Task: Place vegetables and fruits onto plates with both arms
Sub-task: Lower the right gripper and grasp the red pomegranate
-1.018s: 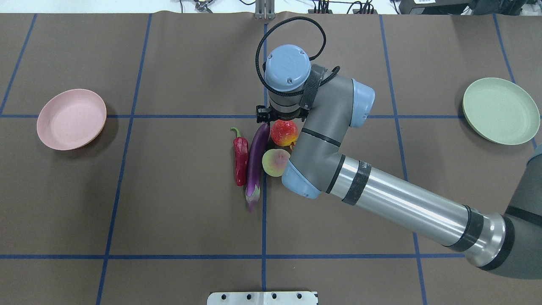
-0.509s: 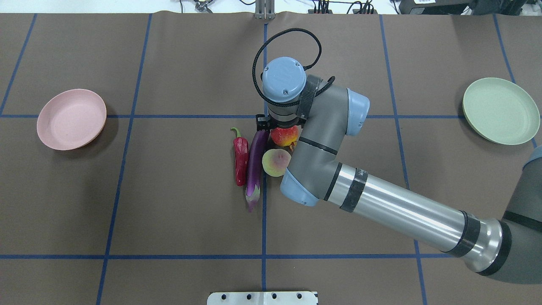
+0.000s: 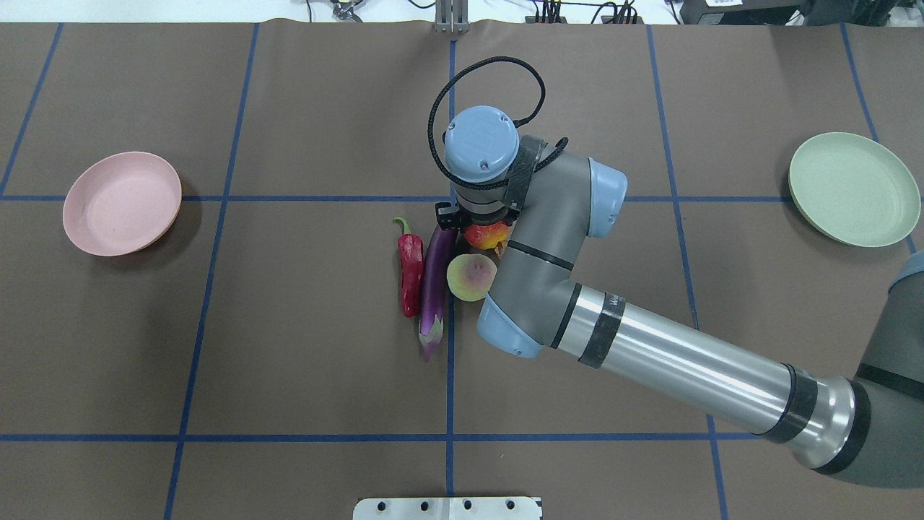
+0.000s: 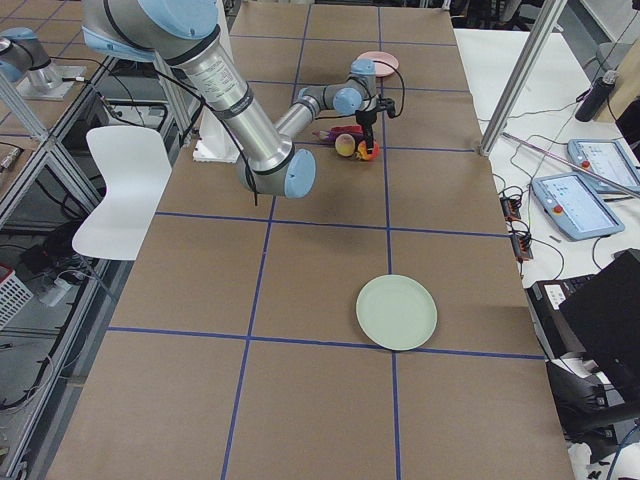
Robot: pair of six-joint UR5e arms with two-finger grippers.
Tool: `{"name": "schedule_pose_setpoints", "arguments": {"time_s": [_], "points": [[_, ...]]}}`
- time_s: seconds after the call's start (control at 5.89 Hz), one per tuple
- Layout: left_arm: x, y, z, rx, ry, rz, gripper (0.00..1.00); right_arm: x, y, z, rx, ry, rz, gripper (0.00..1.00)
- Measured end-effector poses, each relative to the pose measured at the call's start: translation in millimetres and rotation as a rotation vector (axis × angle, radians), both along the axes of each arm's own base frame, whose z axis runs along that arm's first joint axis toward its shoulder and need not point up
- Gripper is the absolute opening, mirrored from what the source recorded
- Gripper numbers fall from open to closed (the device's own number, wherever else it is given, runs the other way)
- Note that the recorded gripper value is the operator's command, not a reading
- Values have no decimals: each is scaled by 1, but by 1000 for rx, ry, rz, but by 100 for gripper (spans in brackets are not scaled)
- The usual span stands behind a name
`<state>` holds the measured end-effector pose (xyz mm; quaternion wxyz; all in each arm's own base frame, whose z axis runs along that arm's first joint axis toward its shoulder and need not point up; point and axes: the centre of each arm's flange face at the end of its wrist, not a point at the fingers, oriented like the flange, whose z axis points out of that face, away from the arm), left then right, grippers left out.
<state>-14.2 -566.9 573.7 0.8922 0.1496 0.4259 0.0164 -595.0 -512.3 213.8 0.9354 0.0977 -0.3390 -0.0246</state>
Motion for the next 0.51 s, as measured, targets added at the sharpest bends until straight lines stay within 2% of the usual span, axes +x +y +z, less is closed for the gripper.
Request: {"name": "schedule_pose_setpoints", "arguments": {"time_s": [0.17,0.34,0.51], "points": [[0,0,0,-1,1,0,100,2,-1,-3,1,-6,5,0],[0,1,0,-1,3,0,100,18,-14,-11,8,-19,24,0],[0,1,-1,-2,5,0,100,54,-42,-20,5,-47,40,0]]}}
